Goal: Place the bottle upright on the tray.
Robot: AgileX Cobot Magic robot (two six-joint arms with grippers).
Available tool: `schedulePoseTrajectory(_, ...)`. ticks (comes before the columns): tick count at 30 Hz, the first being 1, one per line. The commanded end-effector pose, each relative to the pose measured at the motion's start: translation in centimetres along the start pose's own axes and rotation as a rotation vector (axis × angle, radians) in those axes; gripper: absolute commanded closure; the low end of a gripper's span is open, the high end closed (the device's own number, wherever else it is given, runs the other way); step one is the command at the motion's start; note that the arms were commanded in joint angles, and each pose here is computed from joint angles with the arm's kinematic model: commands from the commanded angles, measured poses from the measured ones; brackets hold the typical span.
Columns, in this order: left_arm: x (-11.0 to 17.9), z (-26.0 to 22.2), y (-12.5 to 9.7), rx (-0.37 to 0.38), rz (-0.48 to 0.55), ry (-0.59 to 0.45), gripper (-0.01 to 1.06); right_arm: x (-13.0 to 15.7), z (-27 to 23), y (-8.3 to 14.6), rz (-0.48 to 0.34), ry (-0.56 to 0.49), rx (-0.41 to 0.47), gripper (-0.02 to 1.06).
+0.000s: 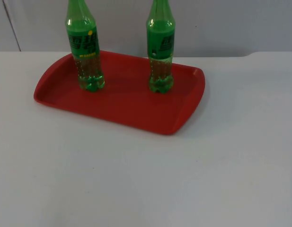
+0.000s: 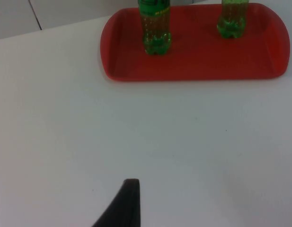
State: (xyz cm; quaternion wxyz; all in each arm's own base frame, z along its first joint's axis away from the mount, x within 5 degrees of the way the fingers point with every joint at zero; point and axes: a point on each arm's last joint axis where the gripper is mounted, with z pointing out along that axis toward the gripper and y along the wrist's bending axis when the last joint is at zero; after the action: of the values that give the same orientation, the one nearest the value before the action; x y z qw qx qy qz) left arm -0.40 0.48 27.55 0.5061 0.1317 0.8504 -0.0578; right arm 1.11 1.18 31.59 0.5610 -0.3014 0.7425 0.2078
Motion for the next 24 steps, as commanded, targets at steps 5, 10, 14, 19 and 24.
schedulePoseTrajectory(5,0.0,0.1,-0.1,0.010,-0.001,-0.010,0.00,2.0,-2.1,-0.3,0.013,0.030,0.039,-0.01)
schedulePoseTrajectory(10,0.0,0.1,-0.1,0.014,-0.003,-0.010,0.00,2.8,-2.1,-0.2,0.024,0.107,0.035,-0.01)
schedulePoseTrajectory(14,0.0,0.1,-0.2,0.021,-0.007,-0.010,0.00,3.6,-1.5,-0.2,0.043,0.150,0.040,-0.01)
schedulePoseTrajectory(19,0.0,0.1,-0.2,0.021,-0.007,-0.010,0.00,4.1,-1.3,-0.4,0.053,0.188,0.060,-0.01)
schedulePoseTrajectory(24,0.0,0.1,-0.2,0.024,-0.009,-0.010,0.00,4.1,-1.3,-0.5,0.057,0.187,0.070,-0.01)
